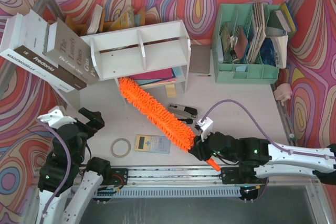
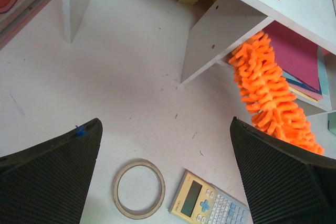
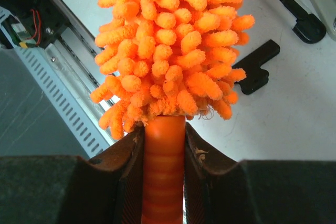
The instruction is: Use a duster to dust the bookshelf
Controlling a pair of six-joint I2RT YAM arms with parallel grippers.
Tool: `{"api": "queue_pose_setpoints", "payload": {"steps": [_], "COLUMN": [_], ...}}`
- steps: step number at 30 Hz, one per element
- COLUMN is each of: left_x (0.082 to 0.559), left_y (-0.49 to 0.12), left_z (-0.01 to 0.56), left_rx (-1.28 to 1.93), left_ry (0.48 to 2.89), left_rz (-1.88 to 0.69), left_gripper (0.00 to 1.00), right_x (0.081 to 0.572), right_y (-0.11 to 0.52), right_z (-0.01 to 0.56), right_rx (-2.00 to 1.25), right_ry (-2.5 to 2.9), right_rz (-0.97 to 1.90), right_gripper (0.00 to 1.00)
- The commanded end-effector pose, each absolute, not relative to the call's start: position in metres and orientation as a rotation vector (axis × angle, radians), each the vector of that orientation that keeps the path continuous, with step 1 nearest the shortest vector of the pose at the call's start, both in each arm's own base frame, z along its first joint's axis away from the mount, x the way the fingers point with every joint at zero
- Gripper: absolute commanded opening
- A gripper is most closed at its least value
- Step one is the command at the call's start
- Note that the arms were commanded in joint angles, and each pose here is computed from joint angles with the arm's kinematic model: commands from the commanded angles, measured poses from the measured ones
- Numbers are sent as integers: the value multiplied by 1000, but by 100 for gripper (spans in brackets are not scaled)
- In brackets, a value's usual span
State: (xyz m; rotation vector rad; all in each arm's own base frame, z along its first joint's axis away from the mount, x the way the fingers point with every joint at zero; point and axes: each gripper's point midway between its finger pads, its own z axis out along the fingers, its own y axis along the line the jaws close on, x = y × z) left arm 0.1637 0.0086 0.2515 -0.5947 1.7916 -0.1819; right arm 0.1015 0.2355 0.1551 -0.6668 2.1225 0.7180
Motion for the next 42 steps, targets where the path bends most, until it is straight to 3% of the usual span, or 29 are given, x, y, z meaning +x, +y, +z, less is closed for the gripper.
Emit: {"api": "queue_pose_setpoints", "payload": {"steps": [1,14,24,31,42], "left_x": [168,167,165,164,162], "left_y": [7,7,10,11,12], "left_z": [247,247,247,248,250], "left_rx": [-596,-597,-610,-612,-615], "left_ry": [1807,1806,1796,1788,1773], "left_rz": [-177,-176,-169,-173,-181], "left_gripper": [98,99,98,98,98], "right_x": [94,91,105,107,99], "right_y": [227,241,221,210,239], "right_z": [169,159,228,236,175], "right_rx": [-721,-802,-706,-703,-803], "right_ry": [2091,2099,1912,1901,2056], "right_rz": [730,725,753,726,689], "right_gripper": [0,0,0,0,0]}}
